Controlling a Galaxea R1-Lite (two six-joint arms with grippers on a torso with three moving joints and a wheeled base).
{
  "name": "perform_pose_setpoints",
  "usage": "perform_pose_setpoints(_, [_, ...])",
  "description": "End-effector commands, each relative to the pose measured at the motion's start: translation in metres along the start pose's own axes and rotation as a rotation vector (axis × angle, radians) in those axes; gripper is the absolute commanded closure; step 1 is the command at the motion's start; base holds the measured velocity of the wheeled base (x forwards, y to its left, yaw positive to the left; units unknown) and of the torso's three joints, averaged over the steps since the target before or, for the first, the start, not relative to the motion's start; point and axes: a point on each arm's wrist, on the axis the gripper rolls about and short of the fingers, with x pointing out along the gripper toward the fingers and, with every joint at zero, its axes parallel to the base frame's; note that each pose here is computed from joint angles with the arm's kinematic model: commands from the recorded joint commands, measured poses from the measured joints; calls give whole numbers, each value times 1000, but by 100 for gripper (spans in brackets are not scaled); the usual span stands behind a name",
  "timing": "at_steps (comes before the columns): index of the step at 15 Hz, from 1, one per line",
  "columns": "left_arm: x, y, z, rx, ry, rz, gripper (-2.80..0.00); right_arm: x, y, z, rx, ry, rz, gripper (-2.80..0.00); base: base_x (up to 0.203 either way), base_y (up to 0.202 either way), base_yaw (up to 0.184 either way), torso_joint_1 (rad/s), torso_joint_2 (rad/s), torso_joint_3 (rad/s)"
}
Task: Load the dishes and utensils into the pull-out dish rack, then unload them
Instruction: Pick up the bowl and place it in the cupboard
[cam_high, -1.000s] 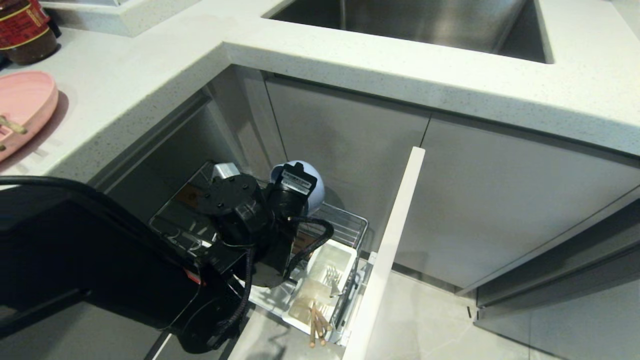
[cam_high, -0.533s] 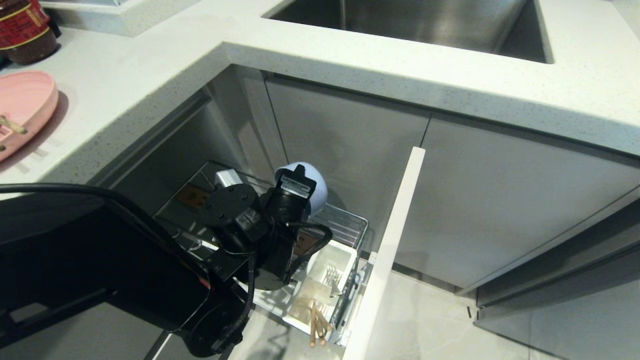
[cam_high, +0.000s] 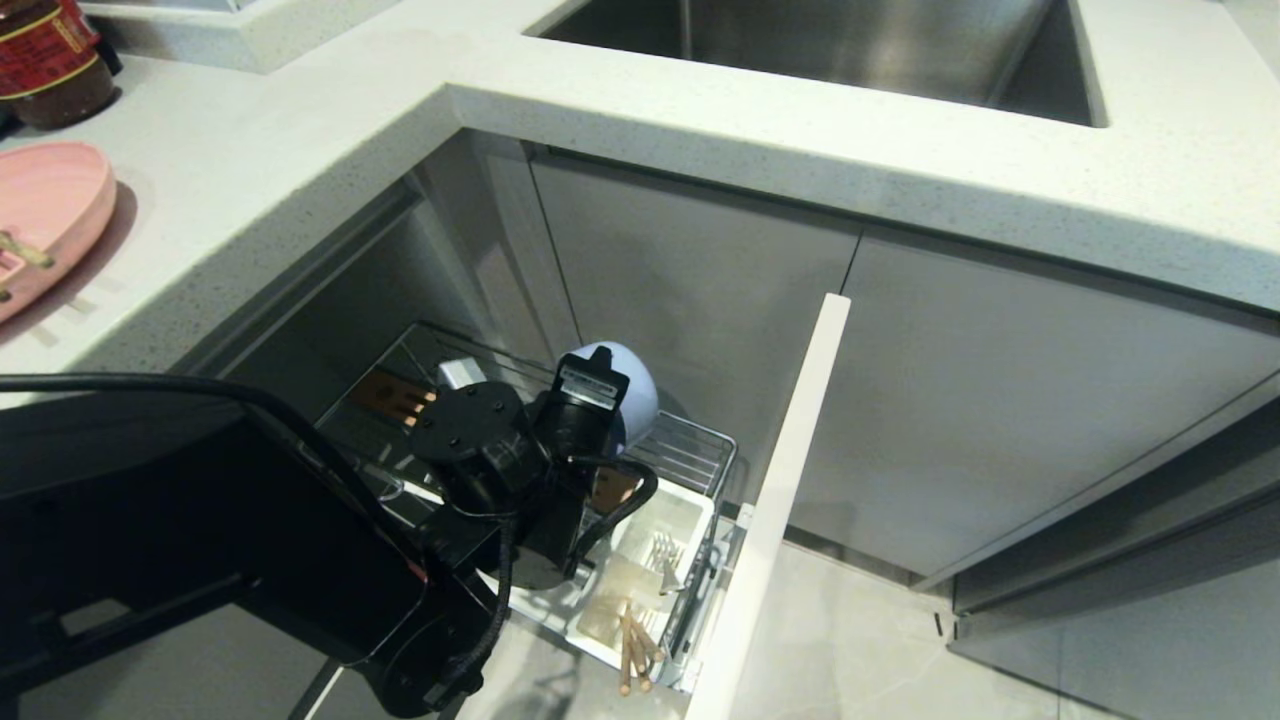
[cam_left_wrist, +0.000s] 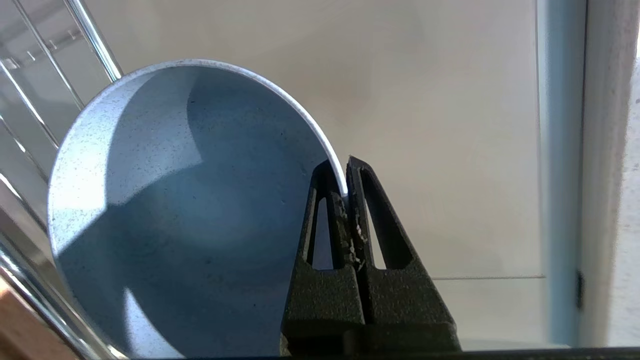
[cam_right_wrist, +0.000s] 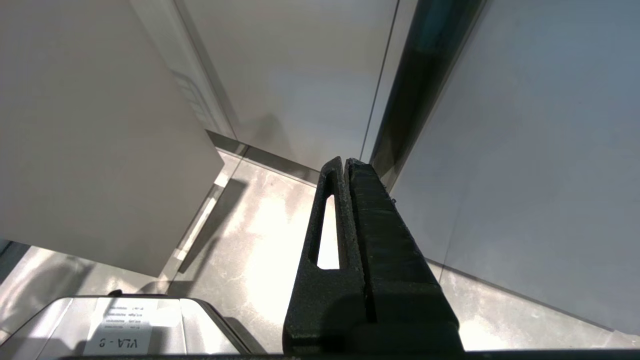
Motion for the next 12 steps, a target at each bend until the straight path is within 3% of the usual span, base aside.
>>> perform_pose_setpoints(1, [1,2,2,-20,-2,-3,0,0,0,0,0,0,0,0,0,0,0,0,0,0])
perform_pose_setpoints(5, [3,5,2,-48,8,-5,0,0,0,0,0,0,0,0,0,0,0,0,0,0])
perform_pose_setpoints(12, [4,11,-3,-45,18,11,0,0,0,0,0,0,0,0,0,0,0,0,0,0])
